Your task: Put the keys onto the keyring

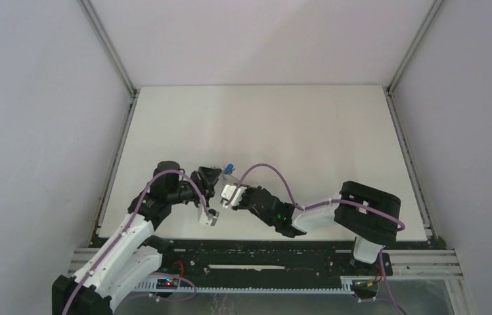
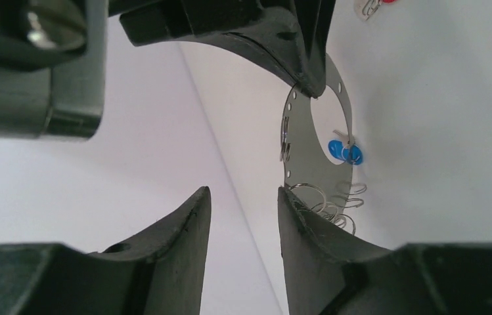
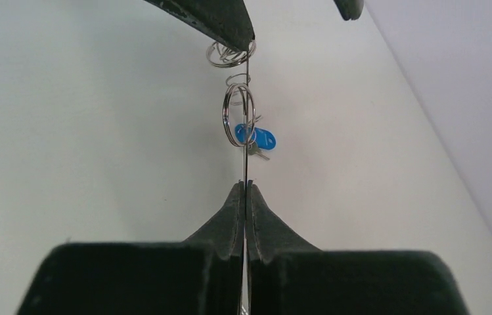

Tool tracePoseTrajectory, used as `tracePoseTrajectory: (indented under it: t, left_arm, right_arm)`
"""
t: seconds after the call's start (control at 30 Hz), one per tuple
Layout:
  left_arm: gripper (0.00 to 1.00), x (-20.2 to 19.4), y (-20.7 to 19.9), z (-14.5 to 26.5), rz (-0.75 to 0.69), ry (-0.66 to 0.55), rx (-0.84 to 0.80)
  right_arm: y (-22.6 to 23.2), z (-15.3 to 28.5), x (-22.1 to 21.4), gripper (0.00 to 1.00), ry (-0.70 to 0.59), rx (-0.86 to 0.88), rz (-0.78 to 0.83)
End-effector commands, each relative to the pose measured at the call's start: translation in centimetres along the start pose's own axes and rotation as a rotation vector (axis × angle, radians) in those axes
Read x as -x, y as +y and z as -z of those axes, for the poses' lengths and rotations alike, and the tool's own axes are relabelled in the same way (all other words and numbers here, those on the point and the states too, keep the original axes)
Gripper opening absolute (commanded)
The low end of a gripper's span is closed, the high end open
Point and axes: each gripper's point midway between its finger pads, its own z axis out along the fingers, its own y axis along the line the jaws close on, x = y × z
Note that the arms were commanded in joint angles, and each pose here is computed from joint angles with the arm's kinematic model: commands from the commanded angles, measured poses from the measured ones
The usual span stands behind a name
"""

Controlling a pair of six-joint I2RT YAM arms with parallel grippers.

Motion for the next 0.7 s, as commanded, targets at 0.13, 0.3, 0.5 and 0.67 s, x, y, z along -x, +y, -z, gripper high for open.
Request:
tracePoseTrajectory:
  t: [0.13, 0.3, 0.5, 0.67]
  left_arm:
    - [0.48, 3.2, -1.8, 0.5, 0.047, -0.113, -0.031]
    - [0.5, 3.5, -1.6, 0.5, 0.067, -0.129, -0.051]
    - [0.5, 4.1, -0.6, 0.2, 0.071, -0.163, -0.038]
    - [0.49, 3.9, 0.4, -0.1, 0.052, -0.158, 0.003]
  right_arm:
    - [-0.8, 0.7, 5.0, 0.0, -0.115, 0.011, -0.152]
    - [-0.9, 0.9, 5.3, 0.0, -0.118, 0.021, -0.162]
    - [-0.8, 1.0, 5.6, 0.0, -0.123, 0.028, -0.158]
    - [-0.7, 1.0, 5.5, 0.0, -0.119, 0.035, -0.149]
